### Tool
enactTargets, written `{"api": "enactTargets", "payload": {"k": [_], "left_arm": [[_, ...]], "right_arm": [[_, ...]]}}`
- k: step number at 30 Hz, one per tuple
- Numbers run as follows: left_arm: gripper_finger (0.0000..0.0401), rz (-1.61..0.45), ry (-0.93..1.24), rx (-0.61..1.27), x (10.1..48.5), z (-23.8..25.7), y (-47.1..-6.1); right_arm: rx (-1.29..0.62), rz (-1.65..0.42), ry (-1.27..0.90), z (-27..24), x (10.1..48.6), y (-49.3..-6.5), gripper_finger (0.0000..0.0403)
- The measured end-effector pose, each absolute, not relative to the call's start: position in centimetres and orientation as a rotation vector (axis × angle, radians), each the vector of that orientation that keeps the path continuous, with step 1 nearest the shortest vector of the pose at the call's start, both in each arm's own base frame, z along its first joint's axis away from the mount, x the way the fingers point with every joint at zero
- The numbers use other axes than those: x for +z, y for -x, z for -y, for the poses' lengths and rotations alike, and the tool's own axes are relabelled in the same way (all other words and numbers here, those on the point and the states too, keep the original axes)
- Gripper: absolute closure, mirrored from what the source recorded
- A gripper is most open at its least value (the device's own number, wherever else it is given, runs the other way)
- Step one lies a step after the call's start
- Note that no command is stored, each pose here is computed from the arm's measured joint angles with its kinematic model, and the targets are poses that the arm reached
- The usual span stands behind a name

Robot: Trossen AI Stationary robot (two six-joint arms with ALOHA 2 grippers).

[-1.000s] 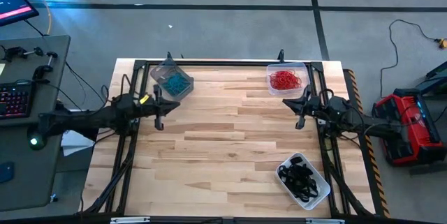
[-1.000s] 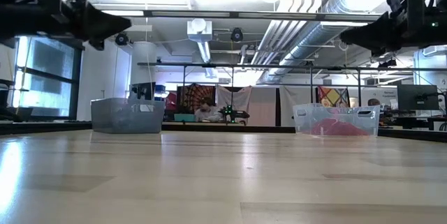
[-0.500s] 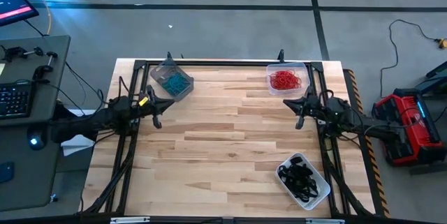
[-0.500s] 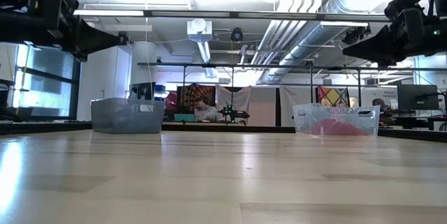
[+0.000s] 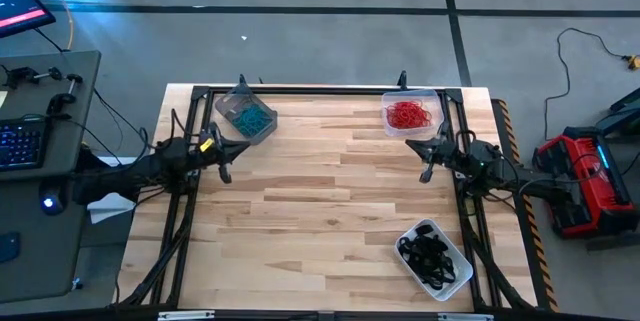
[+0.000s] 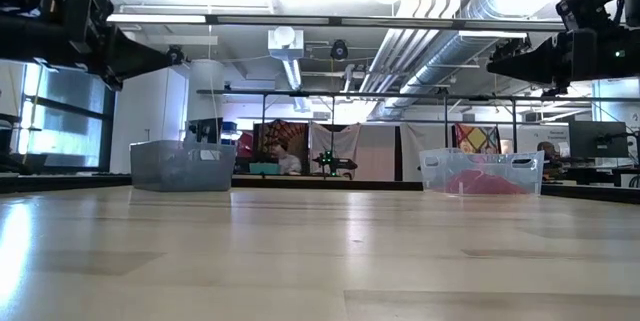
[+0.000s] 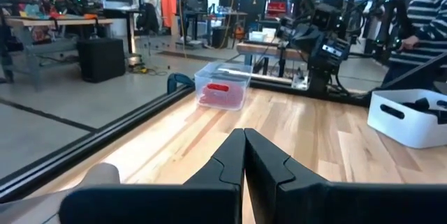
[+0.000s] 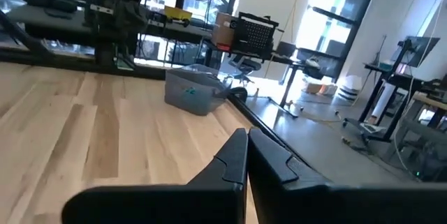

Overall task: Sort rubber bands into baskets
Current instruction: Return to Home Position

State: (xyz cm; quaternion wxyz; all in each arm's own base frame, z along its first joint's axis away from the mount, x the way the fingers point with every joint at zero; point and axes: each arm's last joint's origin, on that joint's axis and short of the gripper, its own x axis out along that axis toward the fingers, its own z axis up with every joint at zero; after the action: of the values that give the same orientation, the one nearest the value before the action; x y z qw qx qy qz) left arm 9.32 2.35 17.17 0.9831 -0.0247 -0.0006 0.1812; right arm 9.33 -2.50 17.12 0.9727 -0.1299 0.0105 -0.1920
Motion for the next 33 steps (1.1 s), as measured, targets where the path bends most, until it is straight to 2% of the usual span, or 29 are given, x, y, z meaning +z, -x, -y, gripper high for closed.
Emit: {"api": "enactTargets", "payload": {"k": [9,33], "left_arm": [[0.0401,-0.032,0.048,0.361,16.93,-2.37,-9.53],[0.0401,-0.030,0.049,0.360,16.96,-2.37,-9.53]], "right_arm": [[-0.387,-0.005,0.174,2.51,17.12,-9.34,0.0403],[-0.387,-0.006,0.181,2.51,17.12,-9.34,0.0402]]}}
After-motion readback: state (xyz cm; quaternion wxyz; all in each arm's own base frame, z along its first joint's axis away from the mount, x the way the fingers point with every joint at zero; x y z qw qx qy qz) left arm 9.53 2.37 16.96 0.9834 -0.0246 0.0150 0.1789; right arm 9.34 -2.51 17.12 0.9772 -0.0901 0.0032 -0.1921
